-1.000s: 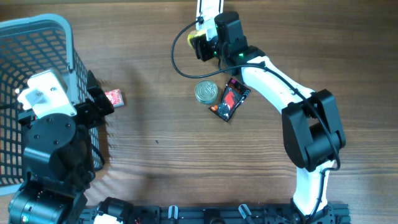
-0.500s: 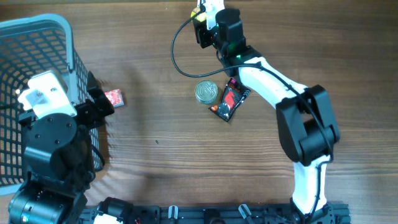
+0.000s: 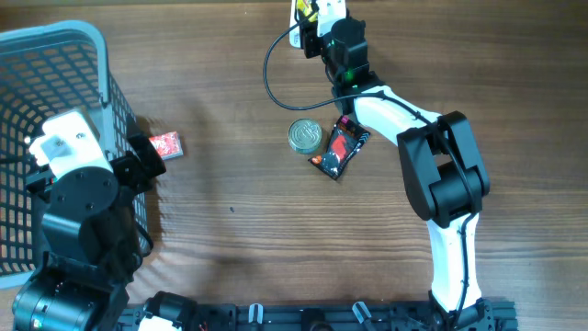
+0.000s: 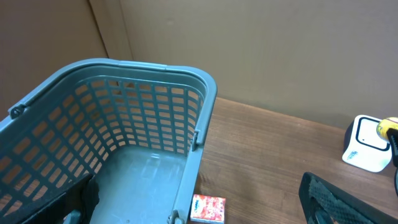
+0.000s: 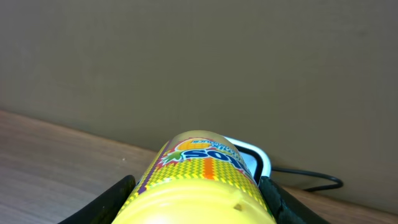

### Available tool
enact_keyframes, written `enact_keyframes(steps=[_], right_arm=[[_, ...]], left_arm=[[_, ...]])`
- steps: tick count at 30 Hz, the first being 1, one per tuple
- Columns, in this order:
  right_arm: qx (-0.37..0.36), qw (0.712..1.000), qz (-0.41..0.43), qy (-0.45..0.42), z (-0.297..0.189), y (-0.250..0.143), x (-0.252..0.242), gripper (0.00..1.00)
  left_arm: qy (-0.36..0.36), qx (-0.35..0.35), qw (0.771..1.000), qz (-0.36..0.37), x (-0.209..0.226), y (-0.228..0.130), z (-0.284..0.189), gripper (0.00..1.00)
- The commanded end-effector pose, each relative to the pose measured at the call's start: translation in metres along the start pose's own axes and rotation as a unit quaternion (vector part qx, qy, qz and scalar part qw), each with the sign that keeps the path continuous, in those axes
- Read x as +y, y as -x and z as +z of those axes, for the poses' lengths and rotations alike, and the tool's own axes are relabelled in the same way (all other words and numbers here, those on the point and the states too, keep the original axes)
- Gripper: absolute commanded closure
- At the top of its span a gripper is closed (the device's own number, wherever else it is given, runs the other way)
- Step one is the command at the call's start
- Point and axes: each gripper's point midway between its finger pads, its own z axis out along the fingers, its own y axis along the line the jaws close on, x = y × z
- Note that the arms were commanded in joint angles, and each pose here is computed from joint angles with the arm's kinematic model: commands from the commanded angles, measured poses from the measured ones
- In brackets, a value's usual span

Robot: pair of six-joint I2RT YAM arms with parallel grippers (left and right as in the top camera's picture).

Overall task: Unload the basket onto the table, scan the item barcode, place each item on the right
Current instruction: 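Hold the jar label in front of the white scanner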

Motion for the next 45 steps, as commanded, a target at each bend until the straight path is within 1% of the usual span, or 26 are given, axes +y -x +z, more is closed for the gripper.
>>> enact_keyframes(steps=[1, 5, 7, 13, 23, 32, 39, 45], right_arm=[[-0.007, 1.000, -0.005, -0.016, 0.004, -0.007, -0.005, 0.44], [-0.031, 0.999, -0.003, -0.018, 0.006, -0.003, -0.006, 0.43], [-0.040, 0.999, -0.002, -0.019, 0.007, -0.003, -0.007, 0.43], [-0.041, 0.999, -0.002, -0.021, 0.019, -0.014, -0.007, 0.41], [-0.066, 0.997, 0.000, -0.030, 0.036, -0.001, -0.011, 0.42], [-0.040, 0.998, 0.000, -0.050, 0.038, -0.014, -0.035, 0.42], [-0.030, 0.998, -0.001, -0.051, 0.038, -0.019, -0.036, 0.43], [-0.008, 0.997, -0.002, -0.081, 0.036, -0.025, -0.046, 0.43]], left_arm=[[0.012, -0.006, 1.000, -0.009, 0.006, 0.004, -0.002, 0.00], [0.012, -0.006, 1.000, -0.008, 0.006, 0.004, -0.002, 0.00], [0.012, -0.006, 1.000, -0.008, 0.006, 0.004, -0.002, 0.00], [0.012, -0.006, 1.000, -0.009, 0.006, 0.004, -0.002, 0.00], [0.012, -0.005, 1.000, -0.007, 0.006, 0.003, -0.002, 0.00], [0.013, -0.003, 1.000, -0.006, 0.006, 0.002, -0.001, 0.00], [0.013, -0.003, 1.000, -0.006, 0.006, 0.002, -0.001, 0.00], [0.013, -0.003, 1.000, -0.005, 0.006, 0.002, -0.001, 0.00]])
